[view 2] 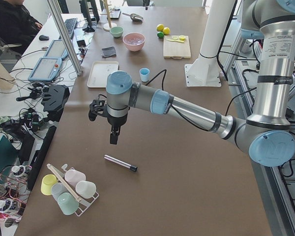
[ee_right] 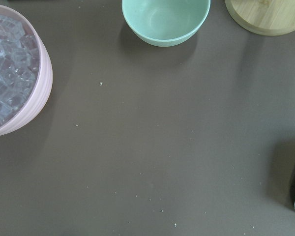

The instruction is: Mash ice and strawberries in cup

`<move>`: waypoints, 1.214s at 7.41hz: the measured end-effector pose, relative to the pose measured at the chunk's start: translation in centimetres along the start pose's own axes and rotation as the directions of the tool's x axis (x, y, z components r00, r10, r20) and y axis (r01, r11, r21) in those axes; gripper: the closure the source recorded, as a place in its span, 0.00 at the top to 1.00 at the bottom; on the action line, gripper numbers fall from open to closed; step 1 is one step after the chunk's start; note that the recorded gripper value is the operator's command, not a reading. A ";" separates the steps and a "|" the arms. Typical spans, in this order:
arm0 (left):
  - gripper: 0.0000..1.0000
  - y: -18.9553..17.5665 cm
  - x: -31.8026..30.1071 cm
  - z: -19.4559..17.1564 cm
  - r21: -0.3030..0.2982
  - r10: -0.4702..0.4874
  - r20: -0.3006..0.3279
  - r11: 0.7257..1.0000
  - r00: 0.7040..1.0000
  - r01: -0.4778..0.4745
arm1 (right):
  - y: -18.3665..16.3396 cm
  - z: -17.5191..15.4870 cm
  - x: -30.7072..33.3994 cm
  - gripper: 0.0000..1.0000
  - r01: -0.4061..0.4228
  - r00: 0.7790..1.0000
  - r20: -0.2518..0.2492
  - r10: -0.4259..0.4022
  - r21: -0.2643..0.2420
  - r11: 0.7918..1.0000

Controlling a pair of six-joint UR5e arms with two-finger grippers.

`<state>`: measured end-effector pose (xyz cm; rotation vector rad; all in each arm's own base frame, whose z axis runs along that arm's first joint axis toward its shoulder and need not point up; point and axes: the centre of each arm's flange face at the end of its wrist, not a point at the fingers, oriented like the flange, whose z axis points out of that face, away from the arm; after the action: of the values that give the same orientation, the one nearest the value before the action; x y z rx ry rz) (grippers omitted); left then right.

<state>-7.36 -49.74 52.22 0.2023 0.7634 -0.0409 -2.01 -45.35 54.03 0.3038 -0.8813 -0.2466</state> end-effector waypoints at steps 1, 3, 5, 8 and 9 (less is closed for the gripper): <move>0.97 -0.3 -1.7 2.0 0.002 -0.007 0.001 1.000 1.000 0.007 | -0.5 -0.1 0.5 0.99 0.036 0.999 0.022 -0.036 0.004 0.999; 0.97 -1.3 -3.9 4.5 0.061 0.038 0.028 0.997 0.999 -0.039 | -2.8 -1.1 1.5 0.99 0.090 0.992 0.089 -0.093 0.038 0.995; 0.91 -1.0 -4.9 5.5 0.069 0.043 0.043 0.997 0.998 -0.046 | -6.4 -2.3 0.6 0.99 0.101 0.988 0.110 -0.106 0.049 0.994; 0.97 0.7 -4.0 5.2 0.045 0.040 -0.026 0.998 0.999 -0.038 | -7.3 -1.4 1.2 0.99 0.095 0.995 -0.024 -0.095 -0.002 0.995; 0.97 0.8 -3.1 4.5 0.054 0.054 -0.035 0.997 0.998 -0.052 | -5.6 -0.7 2.5 0.99 0.092 0.995 -0.046 -0.093 -0.026 0.995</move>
<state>-6.44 -49.97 57.60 0.2746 0.7937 -0.0075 -0.43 -51.31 53.43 0.3273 -0.8182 -0.3349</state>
